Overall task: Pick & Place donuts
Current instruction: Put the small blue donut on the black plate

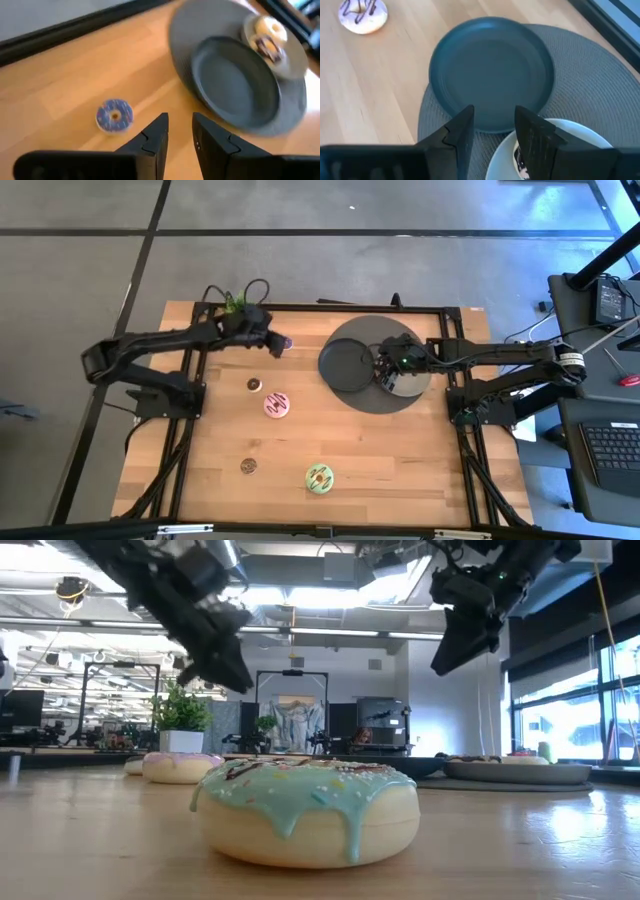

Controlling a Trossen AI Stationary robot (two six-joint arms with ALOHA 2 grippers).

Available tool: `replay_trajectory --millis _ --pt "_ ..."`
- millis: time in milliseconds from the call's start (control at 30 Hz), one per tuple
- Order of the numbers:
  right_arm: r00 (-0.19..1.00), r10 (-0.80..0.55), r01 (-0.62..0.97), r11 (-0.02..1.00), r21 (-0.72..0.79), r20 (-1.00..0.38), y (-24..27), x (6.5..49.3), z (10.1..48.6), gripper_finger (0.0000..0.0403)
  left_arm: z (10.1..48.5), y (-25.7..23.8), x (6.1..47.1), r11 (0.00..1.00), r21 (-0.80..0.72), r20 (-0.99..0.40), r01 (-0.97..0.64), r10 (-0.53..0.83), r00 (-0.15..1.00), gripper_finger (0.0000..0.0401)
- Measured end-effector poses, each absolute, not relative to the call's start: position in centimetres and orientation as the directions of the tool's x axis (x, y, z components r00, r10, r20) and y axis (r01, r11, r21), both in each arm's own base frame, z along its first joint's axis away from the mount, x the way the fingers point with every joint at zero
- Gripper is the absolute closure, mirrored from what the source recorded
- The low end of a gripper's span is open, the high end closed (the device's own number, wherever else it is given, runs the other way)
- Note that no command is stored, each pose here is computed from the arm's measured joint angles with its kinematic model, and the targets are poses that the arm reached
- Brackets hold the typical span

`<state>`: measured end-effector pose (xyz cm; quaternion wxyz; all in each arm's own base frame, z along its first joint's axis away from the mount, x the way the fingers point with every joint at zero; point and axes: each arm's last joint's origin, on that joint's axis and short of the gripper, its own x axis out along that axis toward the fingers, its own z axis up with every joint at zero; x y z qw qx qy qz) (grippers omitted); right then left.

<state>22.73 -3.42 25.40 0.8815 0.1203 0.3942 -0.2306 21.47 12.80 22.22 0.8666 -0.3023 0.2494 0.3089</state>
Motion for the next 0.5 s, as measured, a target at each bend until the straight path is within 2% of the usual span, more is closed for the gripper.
replay_trajectory --millis 167,500 --pt "0.563 -0.31 0.501 0.865 0.018 -0.766 -3.4 22.5 25.3 0.026 20.7 15.1 22.5 0.517 -0.459 -0.589 -0.723 0.432 0.683 0.0315" --pt "0.54 -0.308 0.502 0.865 0.006 -0.783 -3.4 22.3 25.1 0.026 18.8 16.7 22.7 0.477 -0.445 -0.622 -0.758 0.444 0.645 0.0319"
